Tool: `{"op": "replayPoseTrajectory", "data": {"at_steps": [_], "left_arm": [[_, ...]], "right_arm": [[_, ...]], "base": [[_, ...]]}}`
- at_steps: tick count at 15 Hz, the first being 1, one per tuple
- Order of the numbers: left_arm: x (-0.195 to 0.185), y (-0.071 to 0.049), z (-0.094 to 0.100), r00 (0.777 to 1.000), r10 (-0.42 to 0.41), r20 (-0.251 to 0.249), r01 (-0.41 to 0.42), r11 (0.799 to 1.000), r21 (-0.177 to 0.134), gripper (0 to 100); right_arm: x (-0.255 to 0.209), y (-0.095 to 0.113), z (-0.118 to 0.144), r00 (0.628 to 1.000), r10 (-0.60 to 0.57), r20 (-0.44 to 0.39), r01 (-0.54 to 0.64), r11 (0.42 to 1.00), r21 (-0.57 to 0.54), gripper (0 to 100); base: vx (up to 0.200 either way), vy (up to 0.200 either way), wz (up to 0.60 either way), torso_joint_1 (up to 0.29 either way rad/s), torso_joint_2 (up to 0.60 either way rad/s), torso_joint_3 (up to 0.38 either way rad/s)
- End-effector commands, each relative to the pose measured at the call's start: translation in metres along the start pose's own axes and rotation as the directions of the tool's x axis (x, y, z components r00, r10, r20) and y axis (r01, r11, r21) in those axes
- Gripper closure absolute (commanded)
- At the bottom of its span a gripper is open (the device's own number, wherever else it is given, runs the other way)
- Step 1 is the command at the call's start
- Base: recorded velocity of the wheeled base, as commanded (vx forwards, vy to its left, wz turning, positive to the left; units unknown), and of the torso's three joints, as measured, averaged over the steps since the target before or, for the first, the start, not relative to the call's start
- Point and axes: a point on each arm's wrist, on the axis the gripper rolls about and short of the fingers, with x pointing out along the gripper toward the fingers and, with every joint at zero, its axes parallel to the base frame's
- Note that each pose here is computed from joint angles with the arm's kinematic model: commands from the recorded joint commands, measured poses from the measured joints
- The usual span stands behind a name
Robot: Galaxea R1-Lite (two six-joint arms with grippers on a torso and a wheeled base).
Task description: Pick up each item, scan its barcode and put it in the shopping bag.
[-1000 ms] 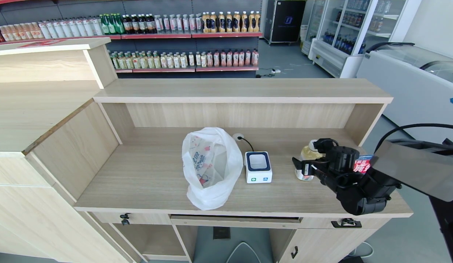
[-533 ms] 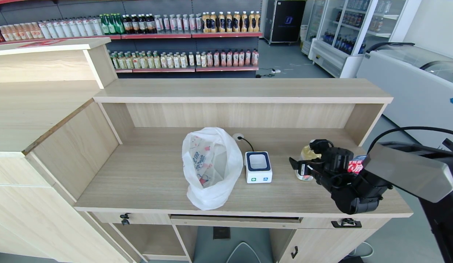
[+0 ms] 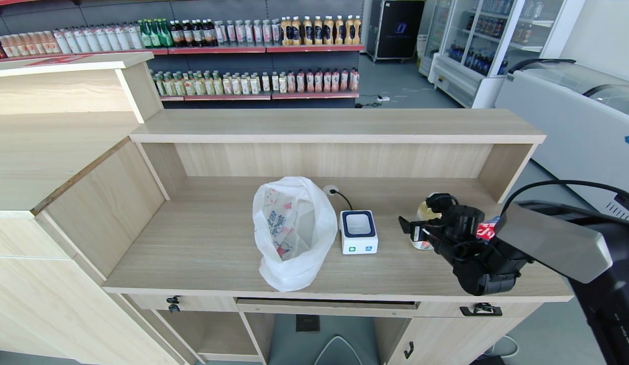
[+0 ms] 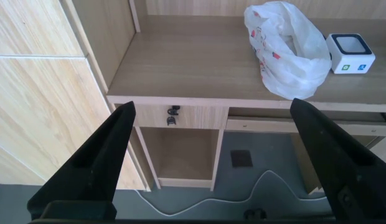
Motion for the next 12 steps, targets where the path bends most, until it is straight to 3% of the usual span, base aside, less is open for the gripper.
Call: {"op": "replayPoseTrajectory", "data": {"at_steps": [1, 4, 5, 12], "left_arm": [[0.0, 0.0, 0.0, 1.0, 0.0, 0.001, 0.0, 1.0, 0.0, 0], [0.0, 0.0, 0.0, 1.0, 0.0, 0.001, 0.0, 1.0, 0.0, 0], [0.0, 0.0, 0.0, 1.0, 0.0, 0.001, 0.0, 1.0, 0.0, 0], [0.0, 0.0, 0.0, 1.0, 0.0, 0.001, 0.0, 1.0, 0.0, 0]], "right_arm": [[0.0032, 0.0005, -0.0046, 1.0, 0.001, -0.005, -0.001, 1.0, -0.001, 0], [0.0042, 0.0001, -0.0113, 1.0, 0.001, -0.013, -0.001, 1.0, 0.002, 0], [0.0041, 0.0001, -0.0109, 1.0, 0.004, -0.002, -0.004, 1.0, 0.001, 100], [0.0115, -0.006, -0.0076, 1.0, 0.011, 0.026, -0.011, 1.0, -0.006, 100]], "base": [[0.0, 0.0, 0.0, 0.0, 0.0, 0.0], [0.0, 0.0, 0.0, 0.0, 0.0, 0.0], [0.0, 0.0, 0.0, 0.0, 0.0, 0.0], [0.0, 0.0, 0.0, 0.0, 0.0, 0.0]]}}
